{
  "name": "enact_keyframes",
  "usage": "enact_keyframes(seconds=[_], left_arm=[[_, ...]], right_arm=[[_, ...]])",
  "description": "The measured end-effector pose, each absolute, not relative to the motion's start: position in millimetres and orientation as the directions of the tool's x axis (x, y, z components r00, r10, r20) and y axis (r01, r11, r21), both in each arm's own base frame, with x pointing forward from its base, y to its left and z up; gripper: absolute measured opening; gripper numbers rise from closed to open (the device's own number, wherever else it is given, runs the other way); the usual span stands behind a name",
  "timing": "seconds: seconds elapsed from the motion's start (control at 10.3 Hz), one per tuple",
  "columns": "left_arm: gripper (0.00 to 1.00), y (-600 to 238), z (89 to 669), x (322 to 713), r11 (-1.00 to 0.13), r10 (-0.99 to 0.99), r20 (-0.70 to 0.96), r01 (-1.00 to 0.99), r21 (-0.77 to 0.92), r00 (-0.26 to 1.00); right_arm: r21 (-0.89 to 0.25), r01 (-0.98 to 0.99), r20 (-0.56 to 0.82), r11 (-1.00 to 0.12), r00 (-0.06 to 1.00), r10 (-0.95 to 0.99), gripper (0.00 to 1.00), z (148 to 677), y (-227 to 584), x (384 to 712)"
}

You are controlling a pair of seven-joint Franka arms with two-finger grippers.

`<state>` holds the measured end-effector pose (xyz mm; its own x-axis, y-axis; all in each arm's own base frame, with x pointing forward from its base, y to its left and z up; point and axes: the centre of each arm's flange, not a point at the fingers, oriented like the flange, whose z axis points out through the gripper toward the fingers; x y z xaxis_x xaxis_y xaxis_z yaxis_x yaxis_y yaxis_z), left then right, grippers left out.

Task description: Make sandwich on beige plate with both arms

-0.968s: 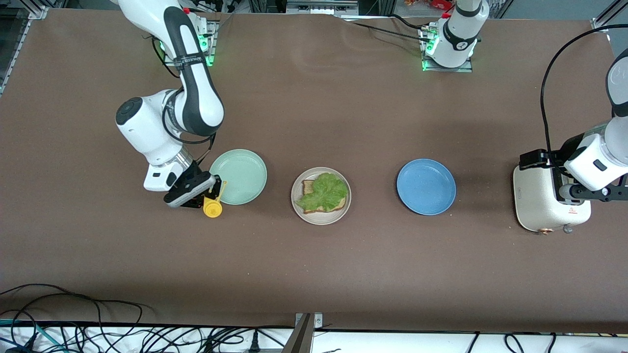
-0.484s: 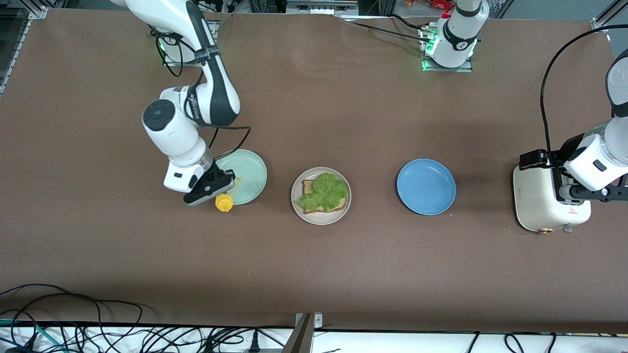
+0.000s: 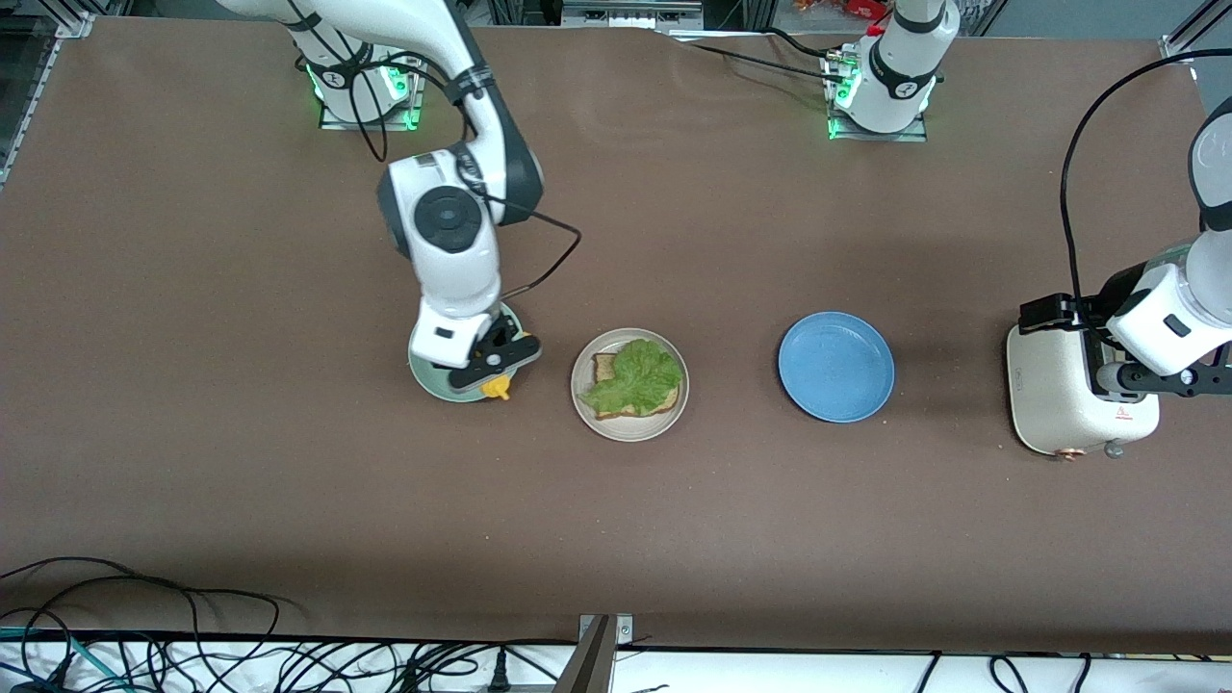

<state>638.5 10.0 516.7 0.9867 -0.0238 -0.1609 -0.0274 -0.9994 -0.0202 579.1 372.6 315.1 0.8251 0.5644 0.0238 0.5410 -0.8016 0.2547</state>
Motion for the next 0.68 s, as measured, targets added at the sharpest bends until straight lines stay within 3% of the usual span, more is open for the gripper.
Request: enact_keyframes(seconds=[0.39,0.68], left_arm=[[1.00,11,517,639,-0.999,-0.023,-0.161,-0.026,-0.020,0.987],[1.00,12,516,639,-1.000,-0.021,-0.162,-0.024,-0.020,0.987]], right_arm=[[0.428,0.633,-0.110,-0.644,0.744,0.659,0.04,304,426,559],[0.516,0.697,-0.164,-0.497,0.651,0.742,0.04,294,468,527]])
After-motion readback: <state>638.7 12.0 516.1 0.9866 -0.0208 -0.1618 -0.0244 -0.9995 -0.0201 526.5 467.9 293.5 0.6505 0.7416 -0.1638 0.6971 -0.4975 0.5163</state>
